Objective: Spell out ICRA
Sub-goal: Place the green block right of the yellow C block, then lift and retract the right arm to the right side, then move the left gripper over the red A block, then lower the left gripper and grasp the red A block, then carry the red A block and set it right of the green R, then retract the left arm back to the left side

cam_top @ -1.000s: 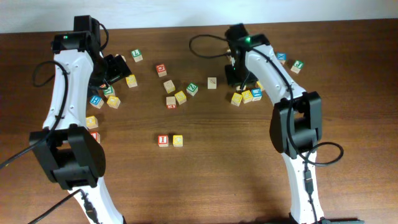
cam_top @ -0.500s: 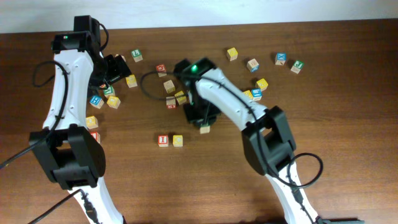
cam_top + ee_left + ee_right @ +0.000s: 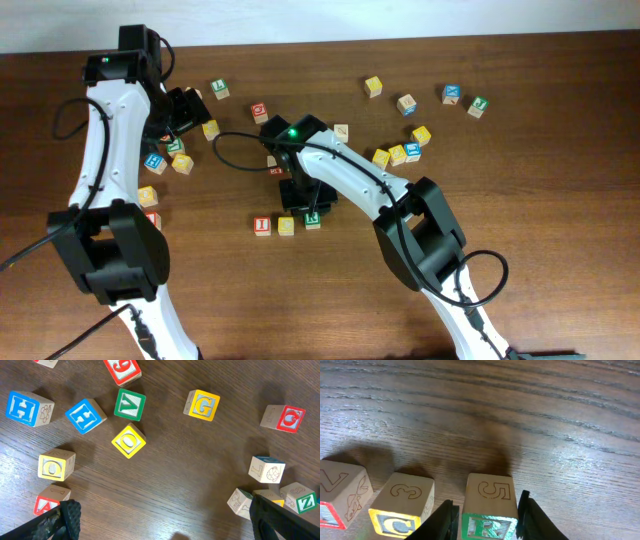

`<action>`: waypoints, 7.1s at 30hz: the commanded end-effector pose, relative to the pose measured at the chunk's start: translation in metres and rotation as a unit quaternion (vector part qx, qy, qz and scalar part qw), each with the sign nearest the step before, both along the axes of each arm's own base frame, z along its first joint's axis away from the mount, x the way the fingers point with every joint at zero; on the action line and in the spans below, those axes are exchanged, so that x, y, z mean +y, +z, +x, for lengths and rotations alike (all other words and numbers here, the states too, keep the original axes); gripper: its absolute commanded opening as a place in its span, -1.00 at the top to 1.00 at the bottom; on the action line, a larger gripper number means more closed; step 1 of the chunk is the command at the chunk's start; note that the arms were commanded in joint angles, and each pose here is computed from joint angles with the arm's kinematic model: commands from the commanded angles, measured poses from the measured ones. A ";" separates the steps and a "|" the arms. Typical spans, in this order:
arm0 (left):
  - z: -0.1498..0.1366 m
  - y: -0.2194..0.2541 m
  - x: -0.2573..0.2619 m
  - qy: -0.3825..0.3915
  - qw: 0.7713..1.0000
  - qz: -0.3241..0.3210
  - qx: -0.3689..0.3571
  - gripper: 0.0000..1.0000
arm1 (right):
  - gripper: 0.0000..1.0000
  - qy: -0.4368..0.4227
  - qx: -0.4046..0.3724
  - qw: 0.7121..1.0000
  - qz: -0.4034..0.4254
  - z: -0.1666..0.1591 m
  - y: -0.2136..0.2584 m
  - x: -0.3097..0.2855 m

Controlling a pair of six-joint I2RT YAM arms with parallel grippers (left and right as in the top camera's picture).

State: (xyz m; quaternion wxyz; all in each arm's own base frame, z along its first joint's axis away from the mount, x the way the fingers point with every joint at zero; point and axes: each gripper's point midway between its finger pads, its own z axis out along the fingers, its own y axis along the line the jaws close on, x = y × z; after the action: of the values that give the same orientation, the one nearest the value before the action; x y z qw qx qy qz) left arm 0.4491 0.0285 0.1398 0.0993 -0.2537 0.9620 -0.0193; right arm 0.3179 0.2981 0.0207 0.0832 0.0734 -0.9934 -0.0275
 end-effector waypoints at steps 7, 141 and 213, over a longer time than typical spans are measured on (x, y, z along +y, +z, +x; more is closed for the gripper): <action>0.001 0.006 0.003 0.002 1.000 0.004 -0.008 -0.98 | 0.26 -0.006 0.010 1.000 0.020 -0.005 0.008 0.008; -0.077 0.008 -0.040 -0.165 0.965 -0.177 -0.104 0.82 | -0.97 -0.268 -0.151 0.951 -0.016 0.065 0.215 -0.362; -0.077 0.004 -0.033 -0.095 0.986 -0.035 0.136 -0.75 | -0.96 -0.261 -0.129 0.954 0.065 0.066 0.212 -0.327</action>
State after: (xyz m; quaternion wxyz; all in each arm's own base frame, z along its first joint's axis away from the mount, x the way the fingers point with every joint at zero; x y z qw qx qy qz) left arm 0.3783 0.0253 0.1666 -0.0155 -0.2209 0.9751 -0.0143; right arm 0.3849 -0.0539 0.2366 -0.0785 -0.1897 -0.9775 -0.0484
